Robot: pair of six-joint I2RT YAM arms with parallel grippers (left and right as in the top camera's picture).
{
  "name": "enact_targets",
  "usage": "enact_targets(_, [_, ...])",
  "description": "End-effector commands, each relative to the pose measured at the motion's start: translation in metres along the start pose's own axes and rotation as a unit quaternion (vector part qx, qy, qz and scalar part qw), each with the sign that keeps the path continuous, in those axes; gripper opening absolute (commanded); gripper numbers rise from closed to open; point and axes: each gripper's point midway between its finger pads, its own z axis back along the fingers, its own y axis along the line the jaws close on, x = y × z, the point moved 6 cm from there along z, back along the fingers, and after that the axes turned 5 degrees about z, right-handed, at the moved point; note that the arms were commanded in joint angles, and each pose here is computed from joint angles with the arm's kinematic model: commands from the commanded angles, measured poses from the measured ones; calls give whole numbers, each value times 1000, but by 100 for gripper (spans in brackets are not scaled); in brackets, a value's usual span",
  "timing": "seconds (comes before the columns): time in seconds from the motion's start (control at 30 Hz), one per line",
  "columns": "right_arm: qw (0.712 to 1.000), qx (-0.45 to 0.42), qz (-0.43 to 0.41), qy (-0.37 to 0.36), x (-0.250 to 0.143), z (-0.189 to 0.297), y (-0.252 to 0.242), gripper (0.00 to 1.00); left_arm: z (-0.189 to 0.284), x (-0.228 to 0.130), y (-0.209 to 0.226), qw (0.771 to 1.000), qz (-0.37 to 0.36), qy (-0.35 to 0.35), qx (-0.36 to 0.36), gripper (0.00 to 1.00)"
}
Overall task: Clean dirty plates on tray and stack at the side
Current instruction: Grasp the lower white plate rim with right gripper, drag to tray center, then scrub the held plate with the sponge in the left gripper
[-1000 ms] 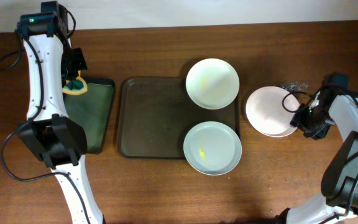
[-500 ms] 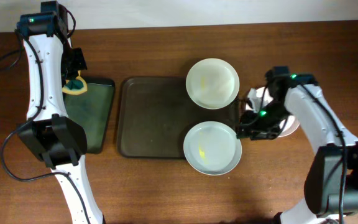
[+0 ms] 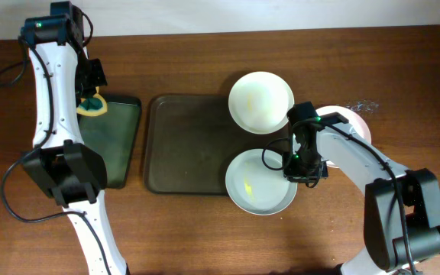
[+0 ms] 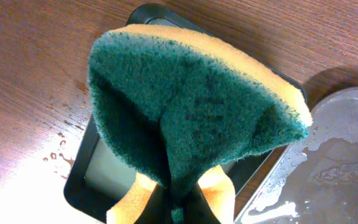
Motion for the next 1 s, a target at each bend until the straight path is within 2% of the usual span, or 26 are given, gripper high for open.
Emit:
enact_targets(0.0, [1000, -11, 0, 0, -4, -3, 0, 19, 5, 1, 0, 1000, -8, -7, -2, 0])
enact_targets(0.07, [1000, -11, -8, 5, -7, -5, 0, 15, 5, 1, 0, 1000, -8, -8, -3, 0])
enact_targets(0.1, [1000, -10, -12, 7, -8, -6, 0, 6, 5, 1, 0, 1000, -8, -8, -3, 0])
enact_targets(0.13, [1000, -10, -12, 10, -9, -6, 0, 4, 5, 1, 0, 1000, -8, -8, -3, 0])
enact_targets(0.23, [999, 23, -10, 23, -12, -5, 9, 4, 5, 1, 0, 1000, -8, -7, -2, 0])
enact_targets(0.33, [998, 64, 30, 3, -6, 11, 43, 4, 5, 1, 0, 1000, -12, -7, -3, 0])
enact_targets(0.4, [995, 75, 48, -37, 6, 27, 72, 4, 5, 1, 0, 1000, -21, -6, -2, 0])
enact_targets(0.53, [979, 77, -43, -185, 45, 51, 122, 4, 5, 0, -3, 1000, -22, -3, -15, 0])
enact_targets(0.63, [966, 85, -81, -231, 59, 46, 141, 4, 5, 0, -8, 999, -24, -4, -22, 0])
enact_targets(0.7, [964, 95, -79, -238, 64, 37, 153, 4, 6, -1, -13, 999, -30, -7, -23, 0])
enact_targets(0.87, [974, 81, -85, -195, 62, -4, 162, 4, 9, -4, -36, 998, -52, -20, -30, 0])
enact_targets(0.93, [974, 78, -65, -201, 65, -3, 161, 20, 10, -5, -41, 998, -58, -21, -32, 0])
enact_targets(0.97, [975, 76, -47, -206, 68, -2, 159, 35, 11, -7, -45, 997, -62, -21, -34, 0])
